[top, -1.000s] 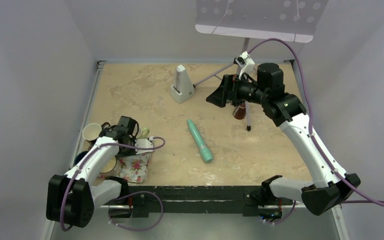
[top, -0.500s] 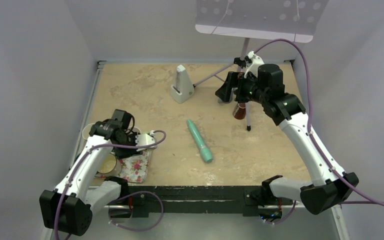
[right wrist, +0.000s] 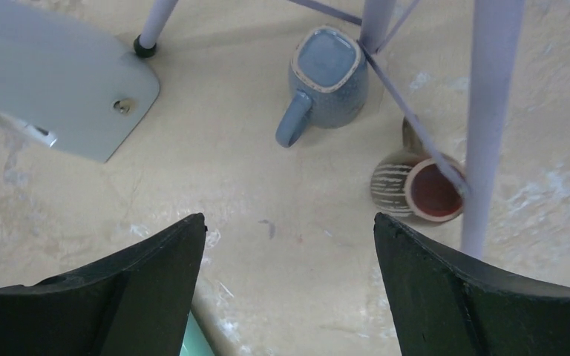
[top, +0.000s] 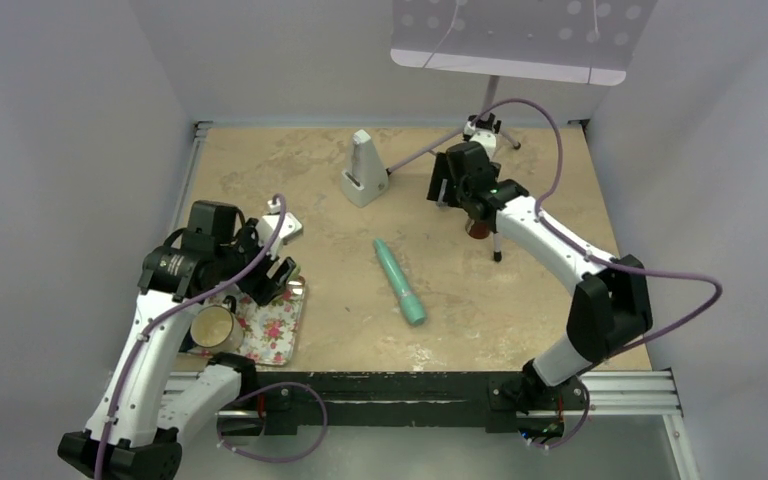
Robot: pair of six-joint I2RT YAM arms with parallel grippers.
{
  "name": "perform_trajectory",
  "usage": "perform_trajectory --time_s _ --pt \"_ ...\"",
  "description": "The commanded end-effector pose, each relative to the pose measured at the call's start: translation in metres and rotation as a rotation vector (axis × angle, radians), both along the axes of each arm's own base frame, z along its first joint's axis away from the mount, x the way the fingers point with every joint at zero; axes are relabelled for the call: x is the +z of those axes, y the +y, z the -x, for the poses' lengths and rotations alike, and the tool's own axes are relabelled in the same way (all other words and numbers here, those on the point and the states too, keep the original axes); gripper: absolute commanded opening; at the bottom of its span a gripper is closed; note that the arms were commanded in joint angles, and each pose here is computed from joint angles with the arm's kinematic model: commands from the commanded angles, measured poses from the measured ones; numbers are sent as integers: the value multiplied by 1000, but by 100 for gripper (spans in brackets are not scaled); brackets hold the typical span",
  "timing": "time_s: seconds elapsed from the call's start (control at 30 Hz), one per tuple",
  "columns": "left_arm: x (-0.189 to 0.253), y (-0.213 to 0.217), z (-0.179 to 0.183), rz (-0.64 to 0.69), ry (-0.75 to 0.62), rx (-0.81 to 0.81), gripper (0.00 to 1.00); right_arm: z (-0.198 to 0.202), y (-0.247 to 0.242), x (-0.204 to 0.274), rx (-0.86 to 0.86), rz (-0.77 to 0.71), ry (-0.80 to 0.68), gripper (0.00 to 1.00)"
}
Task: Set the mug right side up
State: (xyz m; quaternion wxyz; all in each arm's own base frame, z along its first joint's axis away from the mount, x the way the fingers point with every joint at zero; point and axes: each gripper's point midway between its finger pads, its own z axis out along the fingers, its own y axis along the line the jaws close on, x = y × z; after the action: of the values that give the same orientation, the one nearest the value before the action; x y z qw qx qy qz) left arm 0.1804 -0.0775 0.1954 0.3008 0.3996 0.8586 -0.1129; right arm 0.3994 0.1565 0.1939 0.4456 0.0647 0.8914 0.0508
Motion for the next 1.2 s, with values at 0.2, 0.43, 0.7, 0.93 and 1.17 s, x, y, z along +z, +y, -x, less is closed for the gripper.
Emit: perform_trajectory --time_s 0.2,0.43,0.7,0.93,1.17 --pt "43 -10 -12 164 -104 191 77 -54 1 -66 -558 -194 -60 74" --pt "48 -13 -8 189 -134 172 77 -70 4 -101 -607 -125 0 63" --pt "49 -14 -9 196 -147 156 77 -85 -11 -114 -630 -102 30 61" --pt "51 -15 -11 199 -152 154 77 -94 -11 -124 -569 -119 62 14" --pt "51 -17 -8 207 -137 158 77 -91 6 -107 -438 -185 69 0"
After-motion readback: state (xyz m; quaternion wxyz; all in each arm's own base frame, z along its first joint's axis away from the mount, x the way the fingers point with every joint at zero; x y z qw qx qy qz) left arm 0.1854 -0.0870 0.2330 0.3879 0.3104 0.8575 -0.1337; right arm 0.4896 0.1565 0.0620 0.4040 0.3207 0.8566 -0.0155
